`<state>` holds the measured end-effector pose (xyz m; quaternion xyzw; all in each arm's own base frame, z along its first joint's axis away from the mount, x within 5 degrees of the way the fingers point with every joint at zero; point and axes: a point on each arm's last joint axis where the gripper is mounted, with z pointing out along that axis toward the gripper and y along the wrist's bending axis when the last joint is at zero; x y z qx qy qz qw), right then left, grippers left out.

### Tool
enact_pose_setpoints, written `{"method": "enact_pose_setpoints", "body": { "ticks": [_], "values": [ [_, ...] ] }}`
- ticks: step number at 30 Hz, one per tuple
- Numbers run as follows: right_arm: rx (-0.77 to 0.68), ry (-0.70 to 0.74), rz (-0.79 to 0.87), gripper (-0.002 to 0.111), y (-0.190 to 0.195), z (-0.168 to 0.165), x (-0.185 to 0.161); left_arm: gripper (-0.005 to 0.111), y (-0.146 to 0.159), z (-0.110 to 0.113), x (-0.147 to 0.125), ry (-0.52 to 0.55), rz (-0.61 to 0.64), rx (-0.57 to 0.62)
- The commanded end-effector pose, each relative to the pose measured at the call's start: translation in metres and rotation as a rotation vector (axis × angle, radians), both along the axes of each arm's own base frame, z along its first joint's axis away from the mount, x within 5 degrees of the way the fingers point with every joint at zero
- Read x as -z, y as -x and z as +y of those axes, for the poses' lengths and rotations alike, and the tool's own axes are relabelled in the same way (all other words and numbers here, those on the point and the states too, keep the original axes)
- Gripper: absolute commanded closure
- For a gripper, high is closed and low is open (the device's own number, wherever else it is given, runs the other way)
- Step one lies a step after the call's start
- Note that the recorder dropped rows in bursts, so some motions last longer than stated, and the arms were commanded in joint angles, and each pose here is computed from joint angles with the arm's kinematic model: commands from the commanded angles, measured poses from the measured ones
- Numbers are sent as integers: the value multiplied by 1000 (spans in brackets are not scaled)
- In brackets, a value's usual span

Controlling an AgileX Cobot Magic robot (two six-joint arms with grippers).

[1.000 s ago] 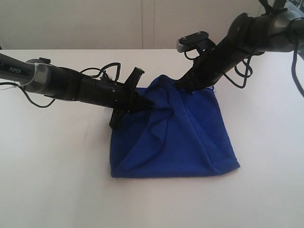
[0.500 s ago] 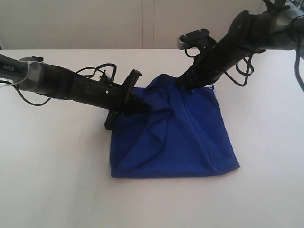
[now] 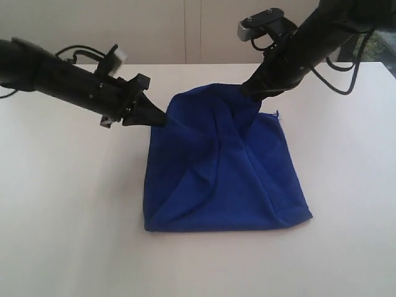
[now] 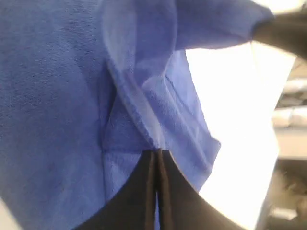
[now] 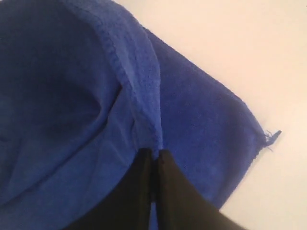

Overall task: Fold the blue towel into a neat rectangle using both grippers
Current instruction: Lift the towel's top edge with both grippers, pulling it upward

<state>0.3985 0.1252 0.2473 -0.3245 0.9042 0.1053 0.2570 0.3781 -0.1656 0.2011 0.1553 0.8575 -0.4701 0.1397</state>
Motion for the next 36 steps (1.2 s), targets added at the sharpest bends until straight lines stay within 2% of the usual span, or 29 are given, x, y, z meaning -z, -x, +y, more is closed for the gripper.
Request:
{"method": "enact_pose_setpoints", "body": {
  "ticks": [1,6,12,15,20,25,32,36],
  "values": [
    [-20,12,0,108,13,-5,-22,107,19,11,-39,-132,-178,135],
    [-48,13,12,108,30,-7,-45,107,36,18,-72,-212,-293,192],
    [-82,14,38,108,53,-11,-70,107,64,1,-96,-254,-374,315],
    [-95,13,32,108,64,-14,-84,107,78,-9,-104,-290,-384,347],
    [-123,15,31,108,89,-19,-108,107,101,-13,-120,-379,-393,377],
    [-139,12,10,108,108,-23,-127,107,130,-20,-138,-402,-451,477],
    [-139,2,-34,108,125,-27,-141,107,163,-20,-153,-529,-496,569],
    [-139,-2,-57,108,143,-31,-147,107,179,-20,-163,-538,-525,616]
  ]
}}
